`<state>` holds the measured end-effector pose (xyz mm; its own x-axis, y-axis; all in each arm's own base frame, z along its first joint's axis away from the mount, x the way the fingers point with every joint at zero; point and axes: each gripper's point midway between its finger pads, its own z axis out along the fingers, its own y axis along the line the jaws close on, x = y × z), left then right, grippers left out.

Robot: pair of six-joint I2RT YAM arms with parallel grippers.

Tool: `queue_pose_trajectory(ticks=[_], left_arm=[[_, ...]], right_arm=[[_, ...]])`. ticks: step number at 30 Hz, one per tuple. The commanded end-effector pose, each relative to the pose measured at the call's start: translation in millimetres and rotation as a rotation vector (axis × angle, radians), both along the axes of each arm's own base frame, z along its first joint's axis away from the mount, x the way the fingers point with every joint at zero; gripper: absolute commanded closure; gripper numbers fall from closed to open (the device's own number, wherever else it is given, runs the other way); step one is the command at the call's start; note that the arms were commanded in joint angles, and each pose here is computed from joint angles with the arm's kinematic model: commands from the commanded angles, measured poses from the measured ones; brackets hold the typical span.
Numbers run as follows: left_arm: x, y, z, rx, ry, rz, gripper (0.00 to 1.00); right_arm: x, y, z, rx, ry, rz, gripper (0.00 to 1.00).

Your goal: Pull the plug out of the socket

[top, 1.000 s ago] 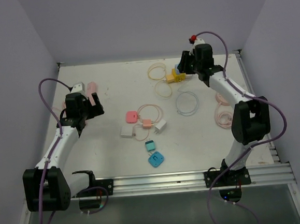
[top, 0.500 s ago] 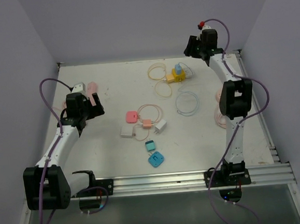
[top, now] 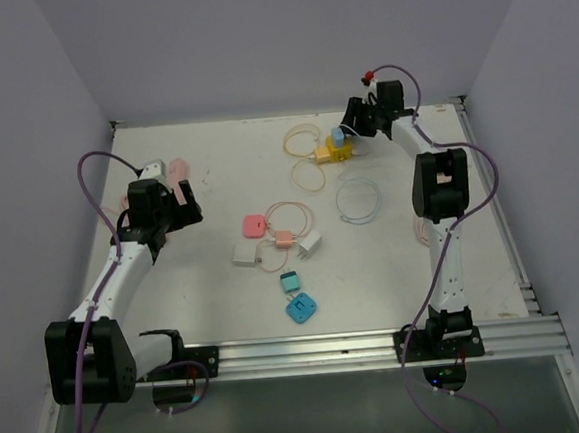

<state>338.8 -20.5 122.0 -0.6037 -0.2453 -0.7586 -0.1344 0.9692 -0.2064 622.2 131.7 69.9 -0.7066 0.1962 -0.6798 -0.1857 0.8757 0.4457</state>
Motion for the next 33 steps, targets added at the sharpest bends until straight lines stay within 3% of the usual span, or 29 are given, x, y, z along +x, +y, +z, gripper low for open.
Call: queue_pose_trajectory(ticks=[1, 21, 25, 33], left_arm=[[14.0, -3.0, 18.5, 0.002, -0.067, -0.026, 0.04], [14.2, -16.9, 19.5, -0.046, -0.075, -0.09, 0.04], [13.8, -31.7, 20.1, -0.093, -0.091, -0.16, 0.04], [8.4, -69.2, 28.2, -0.16, -0.146, -0.339, 0.03]], right_arm=[[-16.5, 15.5, 3.2, 0.028, 0.0, 0.084, 0.46], [-205.5, 36.6, -2.8, -0.033, 0.142, 0.011, 0.5], [-225.7, 37.6, -3.8, 0.027, 0.177, -0.028, 0.52], [-264.3, 61.6, -0.7, 0.098, 0.201, 0.055, 0.53]])
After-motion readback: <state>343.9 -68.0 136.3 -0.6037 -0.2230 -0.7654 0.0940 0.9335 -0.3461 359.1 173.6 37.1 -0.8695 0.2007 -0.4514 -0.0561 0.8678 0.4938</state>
